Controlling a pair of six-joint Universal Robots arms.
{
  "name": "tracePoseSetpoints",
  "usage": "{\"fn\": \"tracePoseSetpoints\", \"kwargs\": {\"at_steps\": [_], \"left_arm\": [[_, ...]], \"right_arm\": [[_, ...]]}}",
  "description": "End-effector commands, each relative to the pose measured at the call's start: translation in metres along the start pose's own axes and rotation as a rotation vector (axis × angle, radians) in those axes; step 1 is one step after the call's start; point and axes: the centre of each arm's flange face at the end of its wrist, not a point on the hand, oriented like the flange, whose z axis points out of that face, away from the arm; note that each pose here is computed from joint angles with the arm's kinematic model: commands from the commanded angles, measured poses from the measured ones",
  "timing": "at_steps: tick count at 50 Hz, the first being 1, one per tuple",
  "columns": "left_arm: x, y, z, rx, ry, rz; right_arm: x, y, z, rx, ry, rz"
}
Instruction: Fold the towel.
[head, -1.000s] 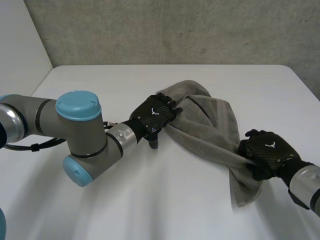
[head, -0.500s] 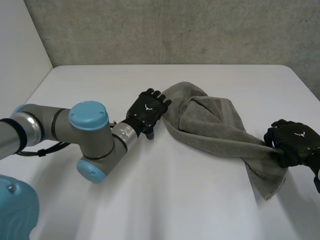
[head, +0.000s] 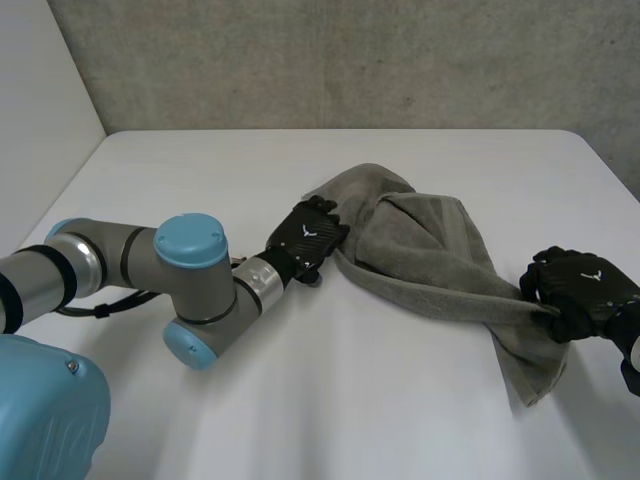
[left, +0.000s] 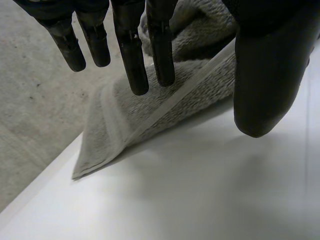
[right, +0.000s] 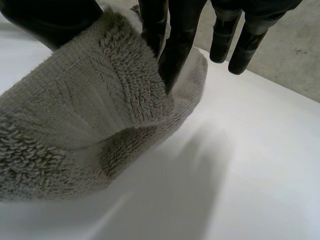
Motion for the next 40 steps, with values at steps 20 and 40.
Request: {"fn": "tracePoseSetpoints", "kwargs": {"at_steps": [20, 40], "left_arm": [[0.014, 0.001, 0.002, 0.005, 0.037, -0.090], [0.015, -0.001, 0.007, 0.031, 0.030, -0.070]], "right_arm": [[-0.003, 0.005, 0.000, -0.011, -0.025, 0.016], [-0.005, 0.011, 0.002, -0.030, -0.036, 0.032]]}}
